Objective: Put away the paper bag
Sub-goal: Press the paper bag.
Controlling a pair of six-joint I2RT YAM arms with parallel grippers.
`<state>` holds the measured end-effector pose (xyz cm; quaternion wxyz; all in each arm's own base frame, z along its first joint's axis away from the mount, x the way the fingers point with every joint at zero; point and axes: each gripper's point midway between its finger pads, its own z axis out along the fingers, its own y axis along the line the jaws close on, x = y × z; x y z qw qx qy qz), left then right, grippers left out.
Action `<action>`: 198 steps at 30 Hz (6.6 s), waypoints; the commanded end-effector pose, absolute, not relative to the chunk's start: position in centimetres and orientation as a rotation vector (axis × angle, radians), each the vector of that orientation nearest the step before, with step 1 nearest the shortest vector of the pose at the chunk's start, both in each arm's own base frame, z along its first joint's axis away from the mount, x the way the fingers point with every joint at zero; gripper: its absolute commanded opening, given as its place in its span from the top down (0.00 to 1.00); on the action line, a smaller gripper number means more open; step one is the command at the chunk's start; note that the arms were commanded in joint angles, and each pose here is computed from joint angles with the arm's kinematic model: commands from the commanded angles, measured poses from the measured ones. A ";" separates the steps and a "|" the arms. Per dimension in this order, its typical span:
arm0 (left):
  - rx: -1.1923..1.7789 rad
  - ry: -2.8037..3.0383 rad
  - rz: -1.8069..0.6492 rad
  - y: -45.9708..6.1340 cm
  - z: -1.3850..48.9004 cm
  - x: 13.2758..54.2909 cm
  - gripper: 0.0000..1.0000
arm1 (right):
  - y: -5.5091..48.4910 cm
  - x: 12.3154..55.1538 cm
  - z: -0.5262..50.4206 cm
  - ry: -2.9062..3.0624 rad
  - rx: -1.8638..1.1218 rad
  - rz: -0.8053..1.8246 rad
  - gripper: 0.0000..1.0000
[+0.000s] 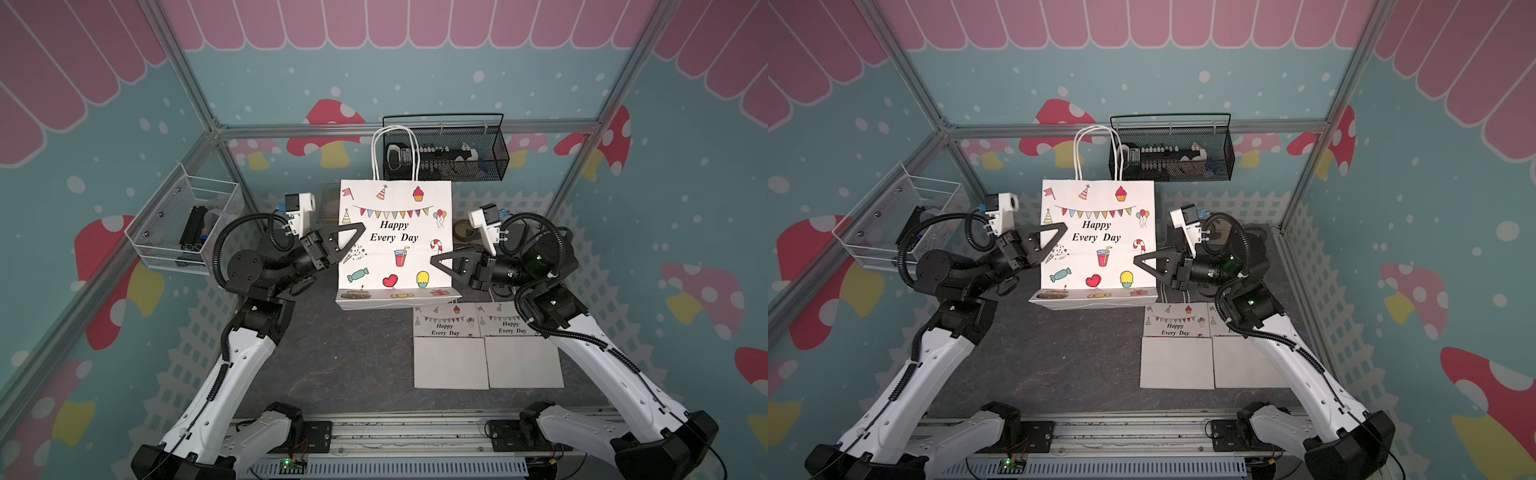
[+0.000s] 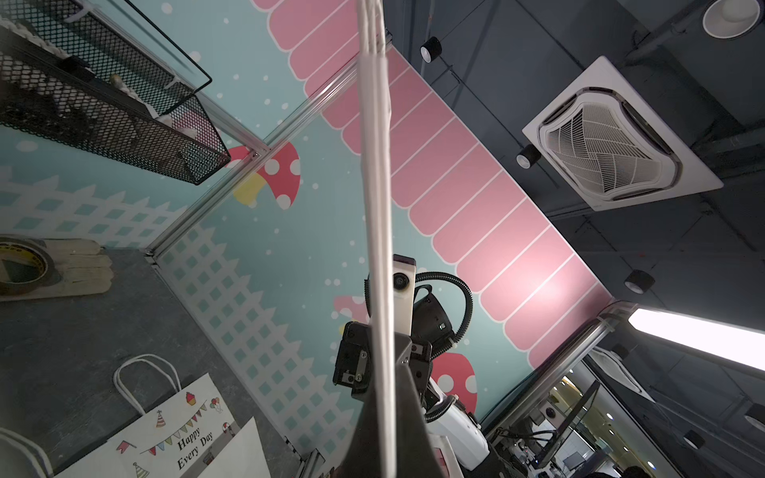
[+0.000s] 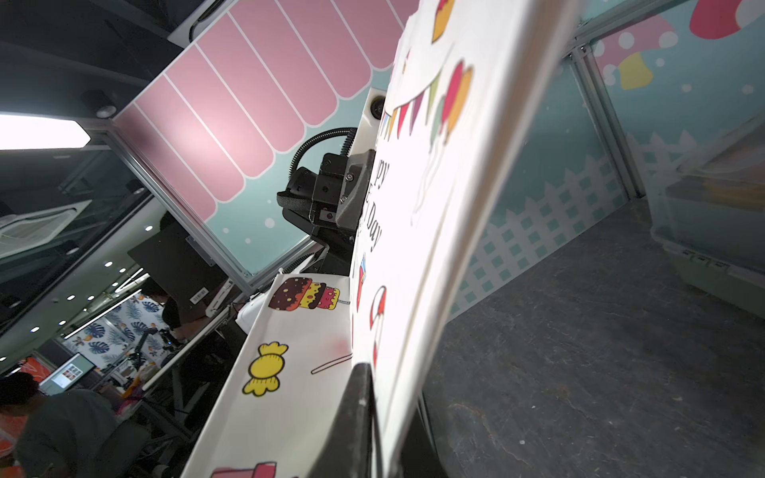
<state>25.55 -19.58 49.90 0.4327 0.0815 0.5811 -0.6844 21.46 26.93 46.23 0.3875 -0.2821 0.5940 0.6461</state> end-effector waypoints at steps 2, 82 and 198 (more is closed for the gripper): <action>0.283 1.501 -1.694 -20.0 49.3 24.0 1.00 | 26.9 20.6 47.9 1.462 -0.766 1.636 1.00; 0.333 1.528 -1.927 -21.5 47.4 24.2 1.00 | 23.3 16.2 48.7 1.490 -1.014 1.447 0.04; 0.501 1.583 -1.427 -23.4 47.7 21.2 0.68 | 25.2 20.9 47.4 1.589 -0.787 1.467 1.00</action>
